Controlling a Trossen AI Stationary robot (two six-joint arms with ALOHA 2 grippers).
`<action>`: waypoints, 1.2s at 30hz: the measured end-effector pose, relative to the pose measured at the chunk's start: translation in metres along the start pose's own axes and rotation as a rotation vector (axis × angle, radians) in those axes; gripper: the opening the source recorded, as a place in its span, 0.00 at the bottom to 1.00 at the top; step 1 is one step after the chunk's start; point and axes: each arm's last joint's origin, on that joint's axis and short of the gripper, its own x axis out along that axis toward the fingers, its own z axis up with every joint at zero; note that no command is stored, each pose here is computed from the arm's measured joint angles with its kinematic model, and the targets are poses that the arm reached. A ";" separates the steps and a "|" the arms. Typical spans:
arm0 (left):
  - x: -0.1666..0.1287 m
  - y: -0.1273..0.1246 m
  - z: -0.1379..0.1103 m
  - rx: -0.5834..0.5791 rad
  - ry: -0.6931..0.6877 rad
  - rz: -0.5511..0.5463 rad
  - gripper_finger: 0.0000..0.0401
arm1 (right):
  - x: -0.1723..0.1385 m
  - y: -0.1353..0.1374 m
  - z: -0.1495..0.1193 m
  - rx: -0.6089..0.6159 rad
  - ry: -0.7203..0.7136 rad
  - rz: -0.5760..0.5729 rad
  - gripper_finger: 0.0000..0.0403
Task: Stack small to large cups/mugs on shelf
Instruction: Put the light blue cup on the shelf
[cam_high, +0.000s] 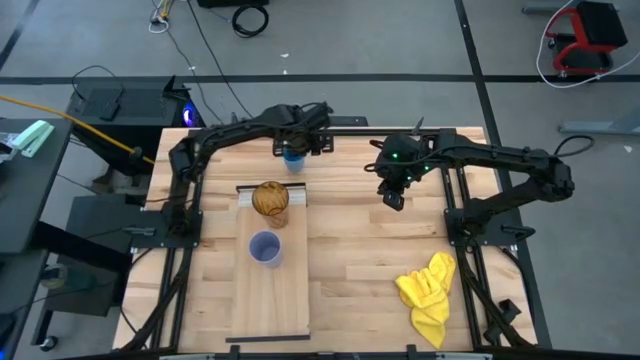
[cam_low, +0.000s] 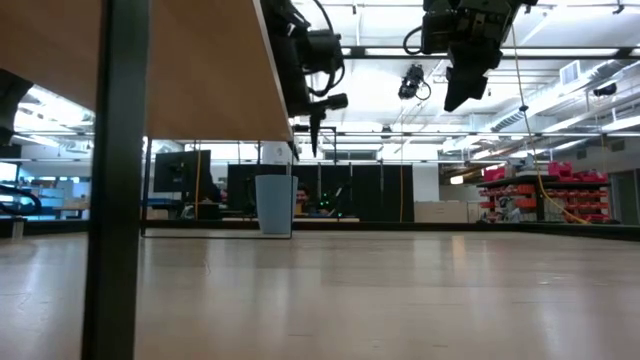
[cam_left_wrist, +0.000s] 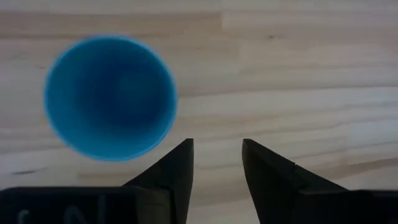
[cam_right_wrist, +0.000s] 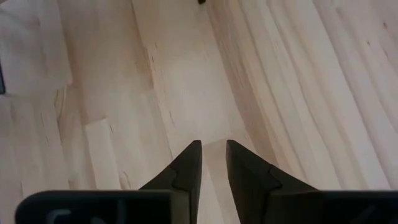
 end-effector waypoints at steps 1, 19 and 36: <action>0.003 0.000 -0.001 0.001 0.016 0.005 0.36 | 0.000 0.000 0.000 0.000 -0.001 0.000 0.20; 0.014 0.009 0.014 -0.034 0.000 0.053 0.38 | 0.001 0.010 0.001 -0.050 -0.021 0.023 0.21; 0.035 0.010 0.014 -0.039 0.050 0.089 0.36 | 0.002 0.012 0.002 -0.084 -0.026 0.028 0.21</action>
